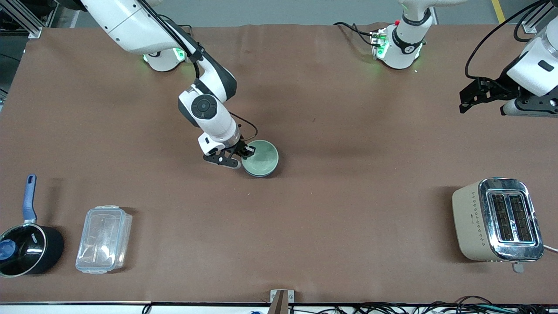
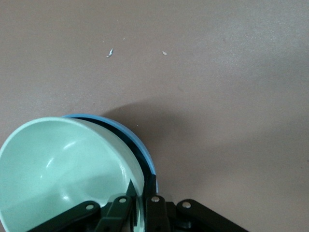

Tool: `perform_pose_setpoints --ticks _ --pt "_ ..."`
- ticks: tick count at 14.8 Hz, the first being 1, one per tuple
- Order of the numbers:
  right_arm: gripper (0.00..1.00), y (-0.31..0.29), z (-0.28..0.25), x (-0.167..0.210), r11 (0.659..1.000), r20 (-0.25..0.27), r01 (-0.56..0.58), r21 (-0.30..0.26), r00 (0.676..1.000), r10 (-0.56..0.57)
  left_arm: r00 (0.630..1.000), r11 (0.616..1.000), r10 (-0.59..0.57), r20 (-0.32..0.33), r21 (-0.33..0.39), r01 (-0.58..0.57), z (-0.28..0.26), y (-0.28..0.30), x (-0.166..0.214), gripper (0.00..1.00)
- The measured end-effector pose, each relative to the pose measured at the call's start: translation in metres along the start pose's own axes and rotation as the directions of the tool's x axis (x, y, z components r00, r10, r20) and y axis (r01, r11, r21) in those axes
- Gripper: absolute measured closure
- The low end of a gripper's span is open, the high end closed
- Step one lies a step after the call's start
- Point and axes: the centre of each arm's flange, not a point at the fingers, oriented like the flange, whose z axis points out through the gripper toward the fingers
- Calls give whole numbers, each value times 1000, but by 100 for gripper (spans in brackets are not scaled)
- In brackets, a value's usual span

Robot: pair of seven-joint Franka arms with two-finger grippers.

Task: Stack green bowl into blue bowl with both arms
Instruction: 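Lower the green bowl into the blue bowl with the right gripper, then open the right gripper and raise it away from the stacked bowls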

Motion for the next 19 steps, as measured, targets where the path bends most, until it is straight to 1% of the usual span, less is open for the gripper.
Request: perform_pose_setpoints --ticks 2,3,5,6,7,8,9,11,13,15,16,17,19 --pt "69 0 -1 1 1000 -1 -5 1 1000 5 1000 1000 -1 -1 0 1 0 0 0 0" --pt "57 0 -2 2 1000 -3 -13 1 1000 13 1000 1000 -1 -1 0 1 0 0 0 0" --pt "38 -3 -13 5 1000 -8 -20 -12 1000 20 1000 1000 -1 -1 0 1 0 0 0 0" --pt "27 -6 -27 8 999 -16 -18 -28 1000 17 1000 1000 -1 0 0 1 0 0 0 0" --pt "19 -7 -48 14 999 -33 -14 -47 999 12 1000 1000 -1 0 0 1 1 0 0 0" --pt "7 -5 -78 21 998 -55 -4 -70 998 0 1000 1000 -1 1 0 1 1 0 0 0" --pt "0 1 -112 29 995 -79 13 -98 997 -21 1000 1000 -1 1 0 1 1 0 0 0" --pt "0 31 -184 45 986 -123 30 -164 991 -51 1000 1000 -2 2 0 2 2 0 0 0" --pt "0 74 -252 63 976 -176 4 -216 984 -42 1000 1000 -1 3 0 1 2 0 0 0" --pt "0 132 -311 86 971 -217 -9 -238 975 -44 1000 1000 -1 3 0 1 2 0 0 0" --pt "0 162 -336 96 972 -223 -9 -235 974 -44 1000 1000 -1 2 0 1 2 0 0 0" --pt "0 192 -358 104 974 -210 -2 -226 976 -47 1000 1000 0 2 0 0 2 0 0 0" --pt "0 244 -409 112 976 -136 35 -216 989 -65 1000 1000 -1 1 0 1 2 0 0 0"
